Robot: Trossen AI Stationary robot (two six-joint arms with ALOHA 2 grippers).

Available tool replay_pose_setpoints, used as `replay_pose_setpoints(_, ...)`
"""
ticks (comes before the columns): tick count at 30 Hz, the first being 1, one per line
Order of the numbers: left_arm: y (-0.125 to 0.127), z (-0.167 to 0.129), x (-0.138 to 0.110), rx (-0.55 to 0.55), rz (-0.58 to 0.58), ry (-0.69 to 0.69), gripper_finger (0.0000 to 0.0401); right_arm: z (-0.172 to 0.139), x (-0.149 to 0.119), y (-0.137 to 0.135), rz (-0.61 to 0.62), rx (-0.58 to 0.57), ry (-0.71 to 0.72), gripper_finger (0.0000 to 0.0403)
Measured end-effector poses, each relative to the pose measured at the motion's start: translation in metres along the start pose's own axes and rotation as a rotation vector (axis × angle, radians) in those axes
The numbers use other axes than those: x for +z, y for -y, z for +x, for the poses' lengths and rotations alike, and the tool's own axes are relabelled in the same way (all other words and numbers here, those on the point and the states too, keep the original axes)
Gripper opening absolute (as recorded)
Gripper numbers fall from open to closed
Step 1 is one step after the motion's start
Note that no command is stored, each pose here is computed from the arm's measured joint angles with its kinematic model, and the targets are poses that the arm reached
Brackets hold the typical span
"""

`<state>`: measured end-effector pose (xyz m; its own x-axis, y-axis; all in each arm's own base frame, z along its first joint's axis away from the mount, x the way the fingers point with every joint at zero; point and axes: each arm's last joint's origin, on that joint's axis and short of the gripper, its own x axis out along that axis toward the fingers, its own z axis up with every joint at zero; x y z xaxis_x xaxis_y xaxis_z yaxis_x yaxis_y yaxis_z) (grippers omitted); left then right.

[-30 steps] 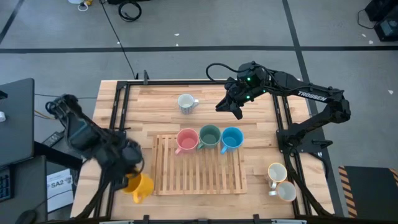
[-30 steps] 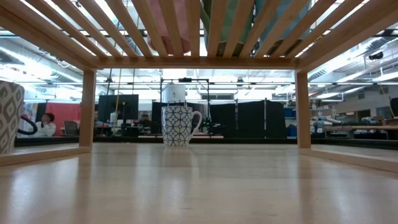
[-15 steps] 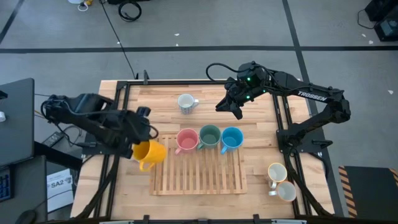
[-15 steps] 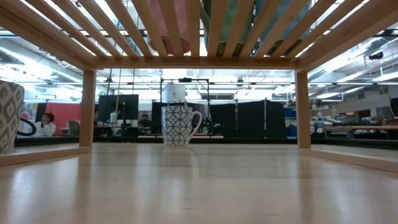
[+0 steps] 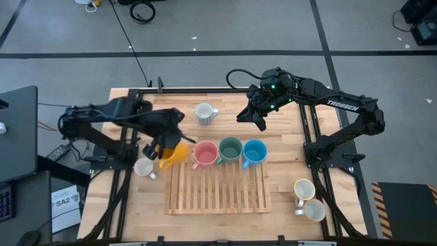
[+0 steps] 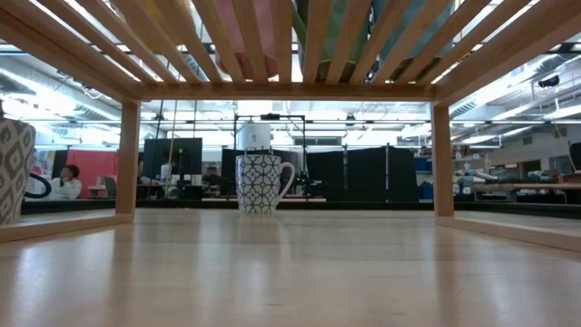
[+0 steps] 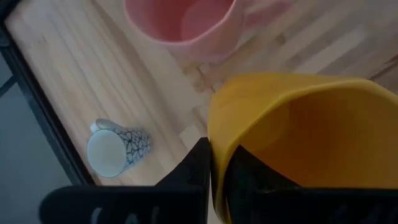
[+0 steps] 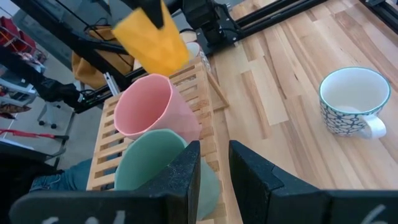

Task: Place coffee mugs
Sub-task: Put the yellow mug on the shelf

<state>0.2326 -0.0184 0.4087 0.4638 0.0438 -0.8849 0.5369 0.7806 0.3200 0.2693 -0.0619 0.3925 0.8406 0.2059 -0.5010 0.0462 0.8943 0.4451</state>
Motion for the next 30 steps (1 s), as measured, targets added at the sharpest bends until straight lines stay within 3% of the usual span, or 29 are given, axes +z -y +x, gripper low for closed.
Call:
replay_pose_setpoints(11,-0.015,0.029,0.004,-0.115,0.001,-0.037,0.0034,0.000,0.000,0.000,-0.001,0.000,0.003,0.0090)
replay_pose_setpoints(30,-0.021,0.049,0.011,-0.150,-0.012,-0.067,0.0037,0.000,0.000,0.000,-0.001,-0.001,0.002,0.0090)
